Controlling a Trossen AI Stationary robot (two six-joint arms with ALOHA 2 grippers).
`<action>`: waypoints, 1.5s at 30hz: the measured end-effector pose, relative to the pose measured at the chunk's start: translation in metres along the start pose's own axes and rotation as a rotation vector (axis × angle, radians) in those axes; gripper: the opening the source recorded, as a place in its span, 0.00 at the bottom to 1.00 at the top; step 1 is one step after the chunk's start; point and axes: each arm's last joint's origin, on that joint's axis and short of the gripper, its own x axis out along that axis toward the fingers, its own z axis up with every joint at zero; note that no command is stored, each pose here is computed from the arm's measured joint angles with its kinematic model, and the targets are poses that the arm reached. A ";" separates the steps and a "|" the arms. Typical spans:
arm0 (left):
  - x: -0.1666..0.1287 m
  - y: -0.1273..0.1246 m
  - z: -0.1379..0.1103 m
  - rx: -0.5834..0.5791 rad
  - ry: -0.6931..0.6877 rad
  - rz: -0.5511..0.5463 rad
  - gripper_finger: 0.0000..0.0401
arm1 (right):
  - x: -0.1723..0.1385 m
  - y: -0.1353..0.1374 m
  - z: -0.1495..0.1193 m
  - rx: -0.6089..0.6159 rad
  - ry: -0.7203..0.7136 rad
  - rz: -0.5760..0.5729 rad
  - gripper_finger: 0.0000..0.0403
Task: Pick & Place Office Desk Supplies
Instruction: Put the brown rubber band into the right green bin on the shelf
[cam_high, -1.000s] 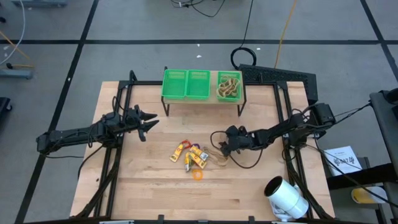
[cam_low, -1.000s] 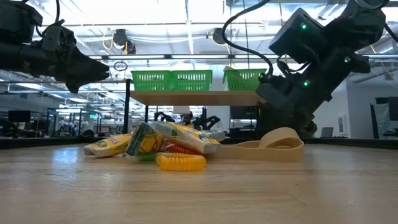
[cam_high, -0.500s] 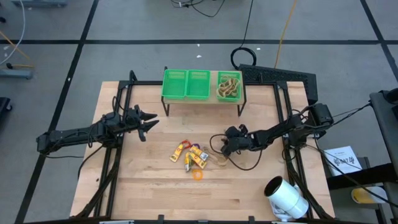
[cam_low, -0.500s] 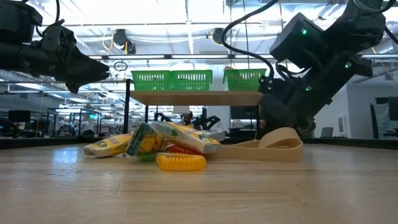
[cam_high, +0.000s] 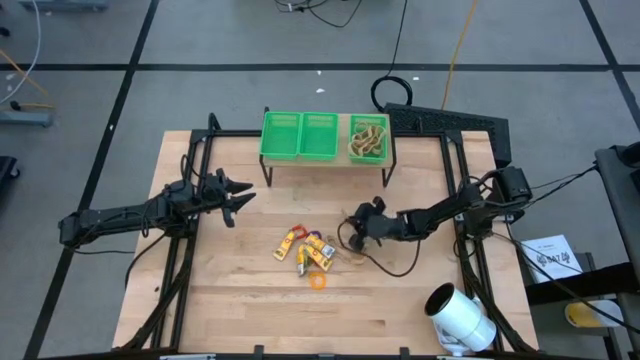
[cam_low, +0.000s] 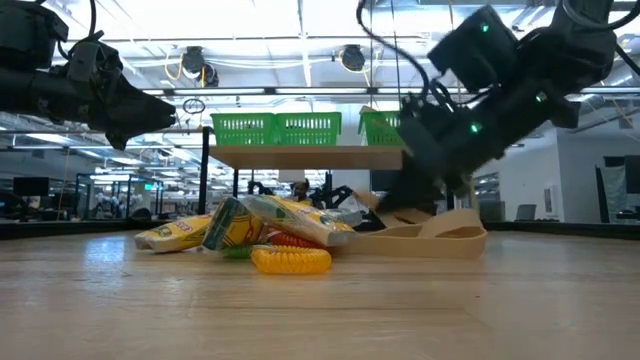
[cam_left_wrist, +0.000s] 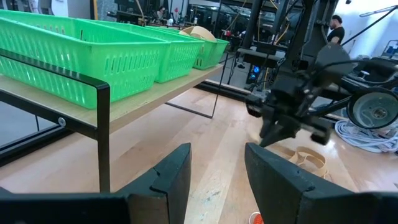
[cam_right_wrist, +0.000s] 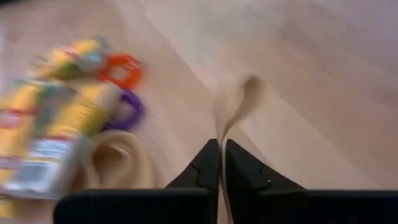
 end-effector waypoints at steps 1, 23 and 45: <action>0.000 0.000 0.000 0.000 0.000 0.000 0.40 | 0.000 0.002 0.003 -0.011 -0.021 0.026 0.01; 0.000 0.000 0.000 0.000 0.000 0.000 0.40 | -0.052 -0.011 0.103 -0.006 -0.599 0.209 0.01; 0.000 0.000 0.000 0.000 0.000 0.000 0.40 | -0.091 -0.107 0.197 -0.051 -0.517 -0.255 0.01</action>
